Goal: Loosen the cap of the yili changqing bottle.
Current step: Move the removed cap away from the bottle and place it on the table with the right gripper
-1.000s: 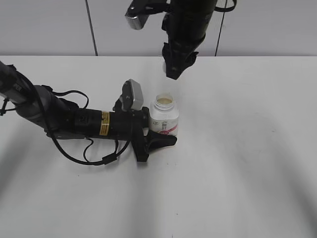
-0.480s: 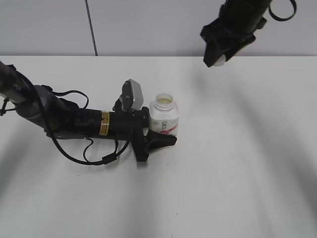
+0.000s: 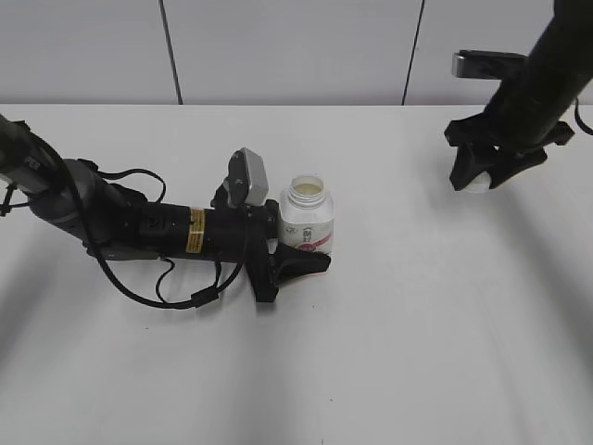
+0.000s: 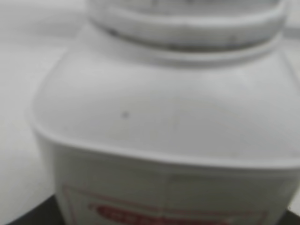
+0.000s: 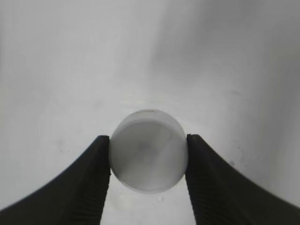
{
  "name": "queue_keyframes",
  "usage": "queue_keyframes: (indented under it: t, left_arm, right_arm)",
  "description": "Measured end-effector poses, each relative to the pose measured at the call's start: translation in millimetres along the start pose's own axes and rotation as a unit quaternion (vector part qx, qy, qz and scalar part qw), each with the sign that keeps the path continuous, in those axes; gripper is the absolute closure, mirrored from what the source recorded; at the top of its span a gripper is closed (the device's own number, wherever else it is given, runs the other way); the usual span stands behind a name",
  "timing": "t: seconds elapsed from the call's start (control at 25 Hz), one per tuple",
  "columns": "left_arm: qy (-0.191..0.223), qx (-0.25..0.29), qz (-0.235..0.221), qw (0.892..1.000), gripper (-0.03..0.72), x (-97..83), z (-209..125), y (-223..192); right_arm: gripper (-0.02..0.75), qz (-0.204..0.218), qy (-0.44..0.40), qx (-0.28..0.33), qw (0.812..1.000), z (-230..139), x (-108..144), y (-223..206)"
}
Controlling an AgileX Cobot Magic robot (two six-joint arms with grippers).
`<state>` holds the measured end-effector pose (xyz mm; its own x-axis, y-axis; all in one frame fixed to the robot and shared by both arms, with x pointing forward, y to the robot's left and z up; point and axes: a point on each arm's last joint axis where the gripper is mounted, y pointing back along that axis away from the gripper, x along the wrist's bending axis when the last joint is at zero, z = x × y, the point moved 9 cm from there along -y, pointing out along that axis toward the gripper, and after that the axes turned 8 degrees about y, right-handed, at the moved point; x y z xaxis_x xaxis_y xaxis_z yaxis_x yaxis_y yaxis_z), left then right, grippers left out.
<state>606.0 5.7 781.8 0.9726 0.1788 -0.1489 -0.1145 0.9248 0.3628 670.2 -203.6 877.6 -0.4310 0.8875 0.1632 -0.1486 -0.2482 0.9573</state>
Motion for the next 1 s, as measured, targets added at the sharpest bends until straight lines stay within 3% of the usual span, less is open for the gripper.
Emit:
queue_keyframes:
  t: [0.44, 0.8, 1.0]
  left_arm:
    - [0.0, 0.0, 0.0, 1.0, 0.292, 0.0, 0.0, 0.0]
    - [0.0, 0.0, 0.0, 1.0, 0.292, 0.0, 0.0, 0.0]
    - [0.0, 0.0, 0.0, 1.0, 0.292, 0.0, 0.0, 0.0]
  right_arm:
    - [0.346, -0.064, -0.102, -0.01, 0.993, -80.9, -68.4, -2.6]
    - [0.347, -0.095, -0.101, -0.035, 0.99, -92.5, -77.0, -20.7]
    - [0.348, -0.088, -0.118, -0.038, 0.988, -91.8, -78.3, -33.6]
